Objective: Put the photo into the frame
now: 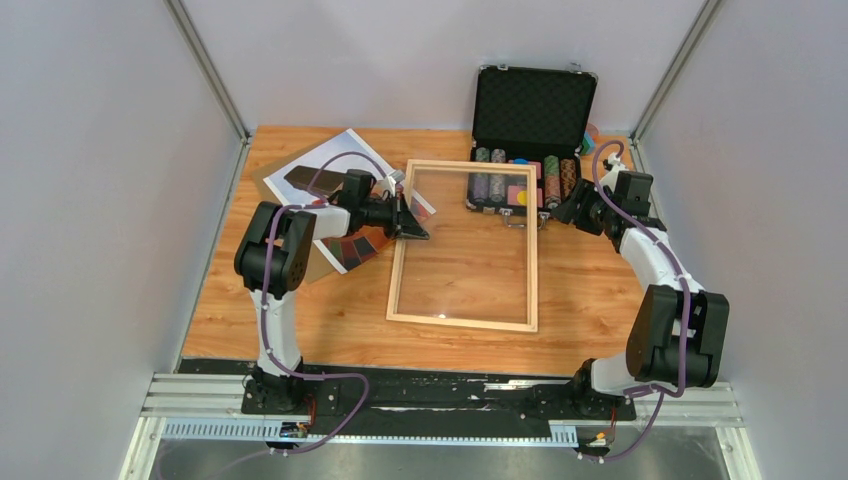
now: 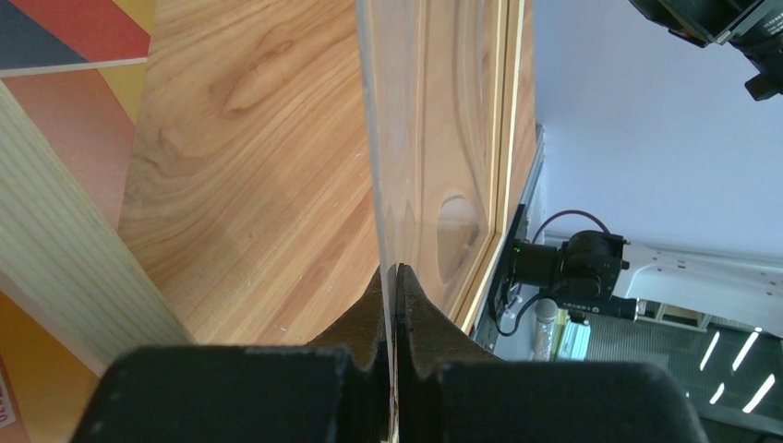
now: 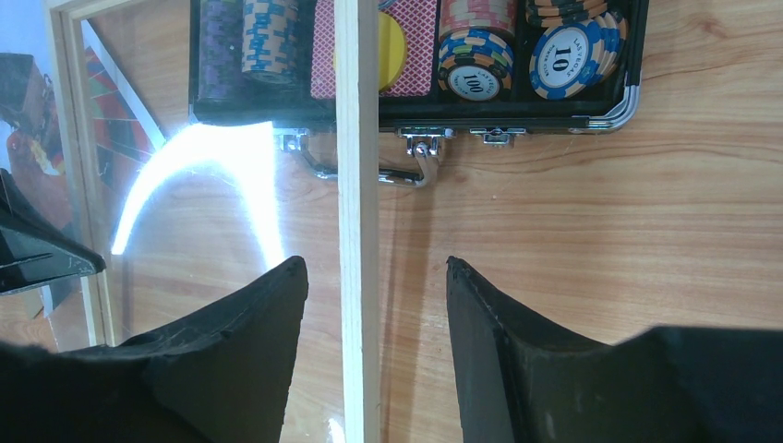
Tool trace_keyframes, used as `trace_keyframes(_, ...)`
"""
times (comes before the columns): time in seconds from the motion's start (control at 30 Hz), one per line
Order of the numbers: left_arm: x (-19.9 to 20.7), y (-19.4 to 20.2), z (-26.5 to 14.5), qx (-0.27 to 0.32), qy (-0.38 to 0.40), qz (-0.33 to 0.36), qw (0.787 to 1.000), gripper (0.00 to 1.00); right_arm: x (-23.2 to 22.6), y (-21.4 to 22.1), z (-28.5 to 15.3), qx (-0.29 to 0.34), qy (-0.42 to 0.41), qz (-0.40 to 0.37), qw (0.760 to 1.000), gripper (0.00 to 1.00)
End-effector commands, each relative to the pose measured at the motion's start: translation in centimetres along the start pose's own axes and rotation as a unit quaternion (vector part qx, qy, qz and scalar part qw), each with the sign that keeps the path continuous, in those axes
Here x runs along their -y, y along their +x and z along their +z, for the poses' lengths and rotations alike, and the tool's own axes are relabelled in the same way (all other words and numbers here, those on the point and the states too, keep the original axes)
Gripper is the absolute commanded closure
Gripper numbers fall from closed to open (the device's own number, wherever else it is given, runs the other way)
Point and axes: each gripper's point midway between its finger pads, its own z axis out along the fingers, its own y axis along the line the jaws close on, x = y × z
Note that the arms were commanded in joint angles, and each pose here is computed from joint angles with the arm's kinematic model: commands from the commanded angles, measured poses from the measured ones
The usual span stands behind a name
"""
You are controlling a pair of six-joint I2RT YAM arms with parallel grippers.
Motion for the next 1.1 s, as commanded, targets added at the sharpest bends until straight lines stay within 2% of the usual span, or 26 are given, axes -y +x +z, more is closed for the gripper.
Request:
trace_keyframes(0.0,1.2,-0.6,0.4,0.000,0.015,0.039,0.999,1.00,-0.3,-0.7,0.3,0.011,-0.011,-0.004,1.000,0.44)
trace_keyframes(1.07,8.3,-0.8,-1.4,-0.002,0.161,0.007,0.987,1.00,0.0,0.0,0.8,0.001,-0.008,-0.005,1.000,0.45)
